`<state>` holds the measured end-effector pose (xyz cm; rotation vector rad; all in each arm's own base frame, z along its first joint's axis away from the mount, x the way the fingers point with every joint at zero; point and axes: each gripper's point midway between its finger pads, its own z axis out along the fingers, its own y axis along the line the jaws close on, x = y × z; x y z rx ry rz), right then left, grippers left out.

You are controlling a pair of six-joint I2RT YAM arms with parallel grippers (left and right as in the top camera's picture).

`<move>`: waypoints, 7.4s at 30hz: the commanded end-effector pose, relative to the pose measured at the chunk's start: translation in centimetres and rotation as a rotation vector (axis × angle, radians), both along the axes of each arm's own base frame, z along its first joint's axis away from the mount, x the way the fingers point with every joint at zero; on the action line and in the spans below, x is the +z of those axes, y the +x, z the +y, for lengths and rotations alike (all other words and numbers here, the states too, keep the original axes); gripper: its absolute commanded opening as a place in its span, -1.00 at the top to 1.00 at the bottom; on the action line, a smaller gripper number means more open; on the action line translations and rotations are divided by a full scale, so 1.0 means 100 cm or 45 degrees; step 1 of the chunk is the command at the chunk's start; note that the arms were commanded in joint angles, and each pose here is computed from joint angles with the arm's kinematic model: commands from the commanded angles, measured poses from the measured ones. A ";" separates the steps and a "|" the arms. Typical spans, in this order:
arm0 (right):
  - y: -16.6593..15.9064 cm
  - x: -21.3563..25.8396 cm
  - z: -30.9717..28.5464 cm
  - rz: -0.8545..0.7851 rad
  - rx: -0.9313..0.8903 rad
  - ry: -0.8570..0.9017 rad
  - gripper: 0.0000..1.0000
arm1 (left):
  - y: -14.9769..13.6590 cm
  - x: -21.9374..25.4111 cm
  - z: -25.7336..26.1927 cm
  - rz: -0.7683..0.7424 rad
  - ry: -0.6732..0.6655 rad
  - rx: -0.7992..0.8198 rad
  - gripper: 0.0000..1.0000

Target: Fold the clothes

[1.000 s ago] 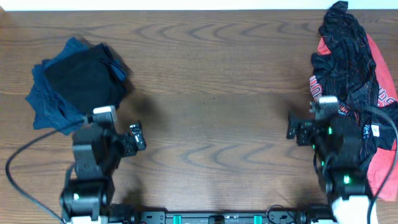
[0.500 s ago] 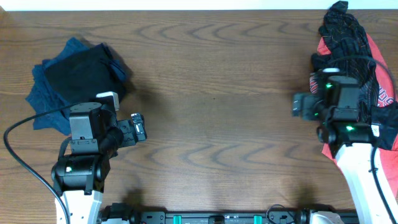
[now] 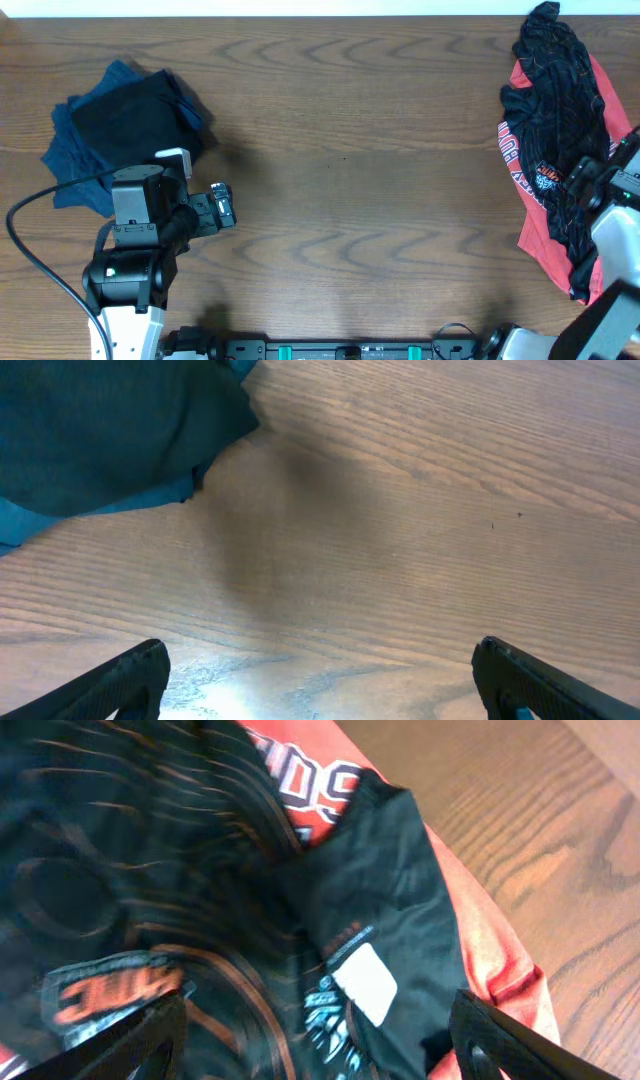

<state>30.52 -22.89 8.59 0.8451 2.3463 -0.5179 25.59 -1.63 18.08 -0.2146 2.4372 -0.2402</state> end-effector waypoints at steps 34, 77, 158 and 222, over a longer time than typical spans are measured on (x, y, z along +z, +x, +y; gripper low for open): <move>0.013 -0.046 -0.058 -0.120 -0.233 -0.013 -0.18 | 0.002 0.007 -0.002 -0.018 -0.016 -0.004 -0.96; -0.004 -0.064 -0.062 -0.048 -0.310 0.016 0.03 | 0.002 0.007 -0.002 -0.018 -0.016 -0.004 -0.96; 0.089 0.115 0.283 -0.483 0.890 -0.073 -0.52 | 0.008 0.000 -0.030 0.033 -0.193 -0.124 -0.96; 0.049 0.081 0.177 -0.213 0.574 -0.015 -0.62 | 0.148 -0.037 -0.045 0.202 -0.336 0.058 -0.96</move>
